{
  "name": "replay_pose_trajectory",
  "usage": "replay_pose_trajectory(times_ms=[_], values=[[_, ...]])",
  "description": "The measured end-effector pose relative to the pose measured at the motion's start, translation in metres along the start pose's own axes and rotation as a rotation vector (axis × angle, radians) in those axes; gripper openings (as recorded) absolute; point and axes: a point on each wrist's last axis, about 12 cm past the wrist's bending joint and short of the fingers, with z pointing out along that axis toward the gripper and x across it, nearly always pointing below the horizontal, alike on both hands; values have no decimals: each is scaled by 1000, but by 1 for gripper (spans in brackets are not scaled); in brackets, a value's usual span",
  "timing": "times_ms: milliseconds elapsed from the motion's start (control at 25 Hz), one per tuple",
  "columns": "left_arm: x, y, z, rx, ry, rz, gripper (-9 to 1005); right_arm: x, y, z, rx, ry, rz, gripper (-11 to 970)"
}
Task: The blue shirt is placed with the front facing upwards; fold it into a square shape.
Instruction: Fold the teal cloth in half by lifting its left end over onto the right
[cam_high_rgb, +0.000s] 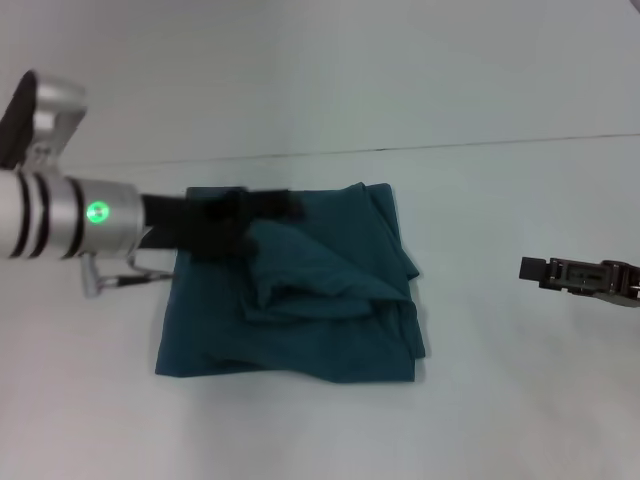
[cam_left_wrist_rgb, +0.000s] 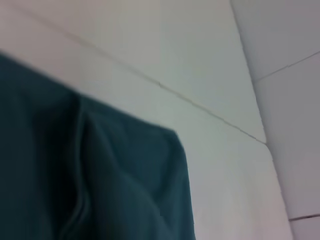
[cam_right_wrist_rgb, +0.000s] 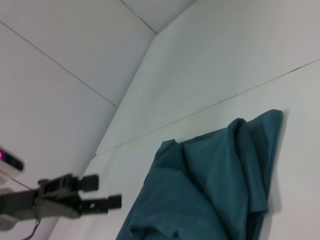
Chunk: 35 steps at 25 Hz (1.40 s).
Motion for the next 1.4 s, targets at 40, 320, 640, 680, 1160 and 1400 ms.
replay_pose_trajectory(times_ms=[40, 320, 640, 680, 1160, 1400], values=[[3, 4, -4, 10, 10, -25, 912, 0, 0, 0, 1, 0, 0, 819], [24, 29, -14, 29, 27, -143, 949, 0, 0, -1, 2, 1, -1, 819], [34, 46, -5, -32, 23, -188, 944, 0, -1, -1, 3, 0, -2, 819], [35, 47, -5, -36, 23, -193, 943, 0, -1, -1, 4, 0, -1, 819], [32, 34, 14, -33, 11, -167, 935, 2, -1, -1, 4, 1, 1, 819], [30, 30, 24, -45, 16, -163, 931, 4, -2, -3, 8, 0, 5, 819]])
